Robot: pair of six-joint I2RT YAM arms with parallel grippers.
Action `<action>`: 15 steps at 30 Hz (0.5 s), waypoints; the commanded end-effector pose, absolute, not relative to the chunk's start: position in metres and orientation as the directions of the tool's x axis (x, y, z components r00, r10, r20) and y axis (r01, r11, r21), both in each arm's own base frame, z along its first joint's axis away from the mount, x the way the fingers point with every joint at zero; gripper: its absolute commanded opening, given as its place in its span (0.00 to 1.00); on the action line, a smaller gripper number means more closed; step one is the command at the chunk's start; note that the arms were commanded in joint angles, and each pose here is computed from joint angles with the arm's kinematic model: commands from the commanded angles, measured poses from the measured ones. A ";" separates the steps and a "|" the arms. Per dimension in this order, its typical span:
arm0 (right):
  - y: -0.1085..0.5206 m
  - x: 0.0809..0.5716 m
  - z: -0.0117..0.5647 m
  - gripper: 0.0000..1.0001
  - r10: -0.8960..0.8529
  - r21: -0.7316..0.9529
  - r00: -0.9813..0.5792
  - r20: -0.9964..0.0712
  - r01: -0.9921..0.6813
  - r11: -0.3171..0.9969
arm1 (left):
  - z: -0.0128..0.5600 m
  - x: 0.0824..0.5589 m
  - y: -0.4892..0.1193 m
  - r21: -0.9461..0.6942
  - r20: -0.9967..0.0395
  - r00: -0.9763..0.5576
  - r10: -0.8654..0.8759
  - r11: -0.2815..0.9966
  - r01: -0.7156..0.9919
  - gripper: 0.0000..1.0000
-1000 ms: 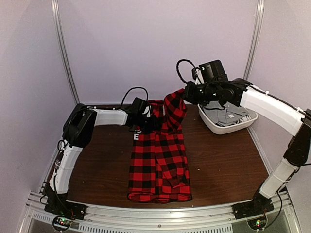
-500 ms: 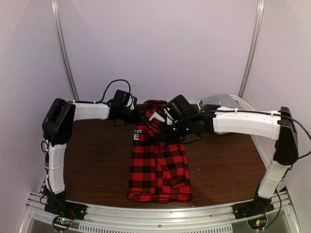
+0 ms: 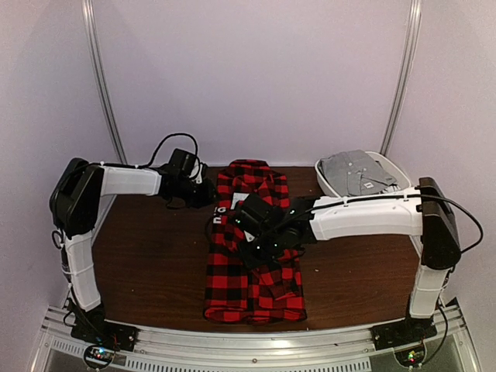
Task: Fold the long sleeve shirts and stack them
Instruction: Fold the sleeve at the center of the board.
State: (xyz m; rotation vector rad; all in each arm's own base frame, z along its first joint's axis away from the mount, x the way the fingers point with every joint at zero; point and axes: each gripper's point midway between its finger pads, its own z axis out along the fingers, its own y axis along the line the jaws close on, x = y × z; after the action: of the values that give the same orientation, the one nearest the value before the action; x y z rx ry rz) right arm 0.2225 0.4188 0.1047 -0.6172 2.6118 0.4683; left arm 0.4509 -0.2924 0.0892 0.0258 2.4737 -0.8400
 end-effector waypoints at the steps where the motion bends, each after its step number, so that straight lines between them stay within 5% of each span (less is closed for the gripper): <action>1: 0.418 0.215 0.103 0.02 -0.402 0.155 -0.791 -0.462 -0.518 0.841 | 0.122 0.446 -0.289 -0.560 -0.541 -0.832 -0.125 0.792 0.245 0.31; 15: 0.447 0.196 0.078 0.03 -0.393 0.269 -0.808 -0.439 -0.535 0.801 | 0.112 0.413 -0.276 -0.560 -0.512 -0.852 -0.106 0.794 0.238 0.30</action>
State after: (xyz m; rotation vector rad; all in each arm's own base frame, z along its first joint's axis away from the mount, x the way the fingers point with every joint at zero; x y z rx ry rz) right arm 0.2055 0.4375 0.0761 -0.7024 2.6315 0.4727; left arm 0.4196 -0.2789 0.1023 0.0707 2.4784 -0.8420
